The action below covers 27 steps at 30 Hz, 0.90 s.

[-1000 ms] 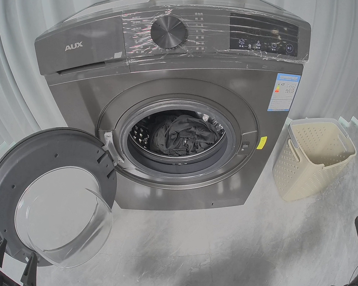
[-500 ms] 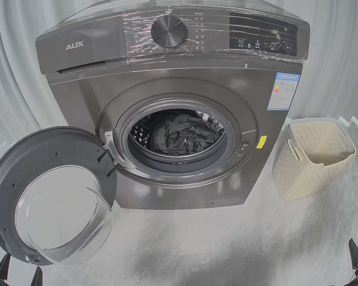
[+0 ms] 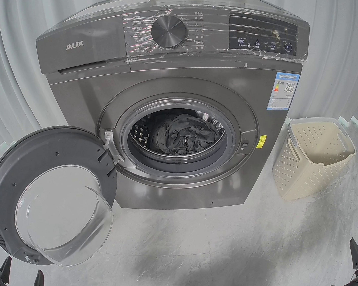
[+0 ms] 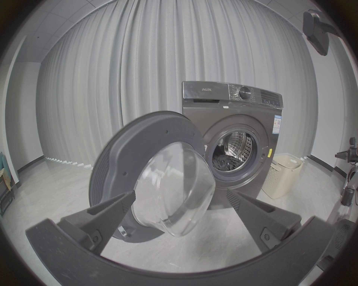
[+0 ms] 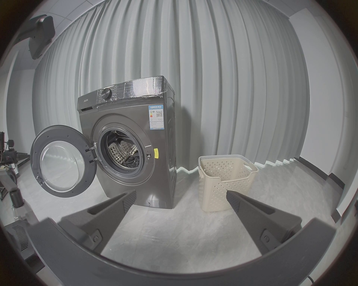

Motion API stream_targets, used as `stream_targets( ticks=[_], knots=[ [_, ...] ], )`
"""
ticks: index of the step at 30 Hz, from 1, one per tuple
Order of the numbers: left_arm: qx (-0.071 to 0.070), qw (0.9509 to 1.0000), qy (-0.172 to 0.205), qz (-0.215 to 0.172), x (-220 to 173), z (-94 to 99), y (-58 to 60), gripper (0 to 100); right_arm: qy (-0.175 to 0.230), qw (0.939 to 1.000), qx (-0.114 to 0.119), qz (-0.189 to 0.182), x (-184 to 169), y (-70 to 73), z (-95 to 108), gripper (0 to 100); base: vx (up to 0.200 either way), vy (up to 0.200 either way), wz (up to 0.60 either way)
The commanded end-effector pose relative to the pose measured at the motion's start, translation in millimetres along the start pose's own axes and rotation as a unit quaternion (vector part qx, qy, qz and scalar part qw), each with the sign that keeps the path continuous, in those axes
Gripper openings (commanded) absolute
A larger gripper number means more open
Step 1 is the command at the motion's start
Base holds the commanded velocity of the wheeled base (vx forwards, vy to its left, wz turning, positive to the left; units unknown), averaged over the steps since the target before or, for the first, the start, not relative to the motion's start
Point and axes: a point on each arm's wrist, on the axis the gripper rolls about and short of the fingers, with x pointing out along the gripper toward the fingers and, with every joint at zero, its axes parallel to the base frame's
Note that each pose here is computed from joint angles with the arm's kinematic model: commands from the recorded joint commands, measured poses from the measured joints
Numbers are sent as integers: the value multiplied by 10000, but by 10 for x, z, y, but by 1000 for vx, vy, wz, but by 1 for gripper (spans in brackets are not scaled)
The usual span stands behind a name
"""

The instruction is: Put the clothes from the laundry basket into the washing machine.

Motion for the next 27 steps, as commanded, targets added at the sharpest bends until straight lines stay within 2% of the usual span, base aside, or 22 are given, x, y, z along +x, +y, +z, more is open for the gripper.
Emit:
stream_targets(
  ticks=[1,6,8,10,15,21,27],
  knots=[
    [-27,9994,239,-243,-1,-77,-11,100,24,10000,14,-1,4,0,-51,100,0,0,0],
    [-43,9994,185,-288,2,-79,-13,100,24,10000,6,-1,4,0,-51,100,0,0,0],
    [-88,9995,187,-234,2,-79,-11,100,24,10000,6,-1,4,0,-51,100,-200,0,0],
    [-65,9995,186,-234,2,-79,-11,100,24,10000,6,-1,4,0,-51,100,-200,0,0],
    [-156,9995,181,-217,2,-78,-9,100,24,10000,6,-1,4,0,-51,100,-200,0,0],
    [-149,9995,181,-225,2,-78,-10,100,24,10000,6,-1,4,0,-51,100,0,0,0],
    [-72,9996,179,-226,2,-78,-11,100,24,10000,6,-1,4,0,-51,100,0,0,0]
  ],
)
